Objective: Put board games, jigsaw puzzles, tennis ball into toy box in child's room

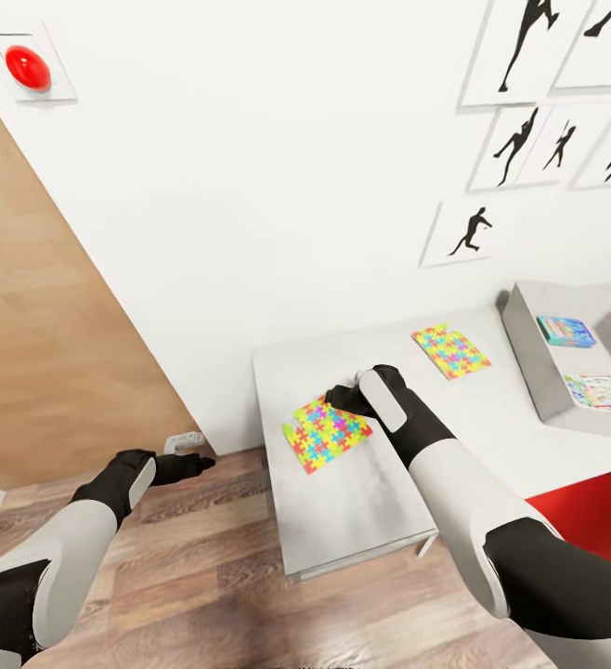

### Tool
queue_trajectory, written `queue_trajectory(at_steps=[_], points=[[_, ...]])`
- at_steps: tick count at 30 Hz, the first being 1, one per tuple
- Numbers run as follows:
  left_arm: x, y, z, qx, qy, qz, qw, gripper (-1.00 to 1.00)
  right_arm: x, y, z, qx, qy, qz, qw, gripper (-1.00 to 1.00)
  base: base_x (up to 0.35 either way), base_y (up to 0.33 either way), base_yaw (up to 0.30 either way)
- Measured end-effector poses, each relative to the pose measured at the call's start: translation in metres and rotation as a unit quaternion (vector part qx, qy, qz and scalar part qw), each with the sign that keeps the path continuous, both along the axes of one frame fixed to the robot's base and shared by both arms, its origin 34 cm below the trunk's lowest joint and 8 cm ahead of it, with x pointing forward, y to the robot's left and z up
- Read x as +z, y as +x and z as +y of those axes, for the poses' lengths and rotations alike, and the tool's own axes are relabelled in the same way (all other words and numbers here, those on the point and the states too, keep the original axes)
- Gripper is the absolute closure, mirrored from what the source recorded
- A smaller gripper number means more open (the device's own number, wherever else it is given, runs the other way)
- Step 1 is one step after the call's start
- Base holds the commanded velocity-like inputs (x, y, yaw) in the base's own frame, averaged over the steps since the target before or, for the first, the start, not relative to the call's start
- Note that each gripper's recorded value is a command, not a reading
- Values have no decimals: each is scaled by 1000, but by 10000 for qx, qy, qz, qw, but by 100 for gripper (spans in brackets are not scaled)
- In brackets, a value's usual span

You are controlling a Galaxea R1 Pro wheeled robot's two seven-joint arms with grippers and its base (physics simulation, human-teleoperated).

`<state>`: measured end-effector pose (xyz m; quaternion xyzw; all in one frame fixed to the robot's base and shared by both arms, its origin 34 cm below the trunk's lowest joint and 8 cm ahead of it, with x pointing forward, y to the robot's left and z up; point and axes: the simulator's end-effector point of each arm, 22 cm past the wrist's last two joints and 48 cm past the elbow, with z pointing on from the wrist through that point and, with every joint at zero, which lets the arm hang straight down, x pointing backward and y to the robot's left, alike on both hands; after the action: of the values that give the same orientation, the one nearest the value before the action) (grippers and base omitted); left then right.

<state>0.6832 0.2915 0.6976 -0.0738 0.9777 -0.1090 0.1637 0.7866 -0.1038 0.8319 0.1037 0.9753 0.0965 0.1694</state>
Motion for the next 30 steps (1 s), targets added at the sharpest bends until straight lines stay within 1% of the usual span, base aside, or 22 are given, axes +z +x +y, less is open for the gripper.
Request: queue_trajectory(at_steps=[10, 30], points=[[-8, -4, 0, 0, 0, 66, 10000, -100, -9, -2, -1, -7, -7, 64, 10000, -100, 2, 1, 0], [-9, -5, 0, 0, 0, 76, 10000, -100, -10, -2, 0, -6, -3, 70, 10000, -100, 0, 2, 0]])
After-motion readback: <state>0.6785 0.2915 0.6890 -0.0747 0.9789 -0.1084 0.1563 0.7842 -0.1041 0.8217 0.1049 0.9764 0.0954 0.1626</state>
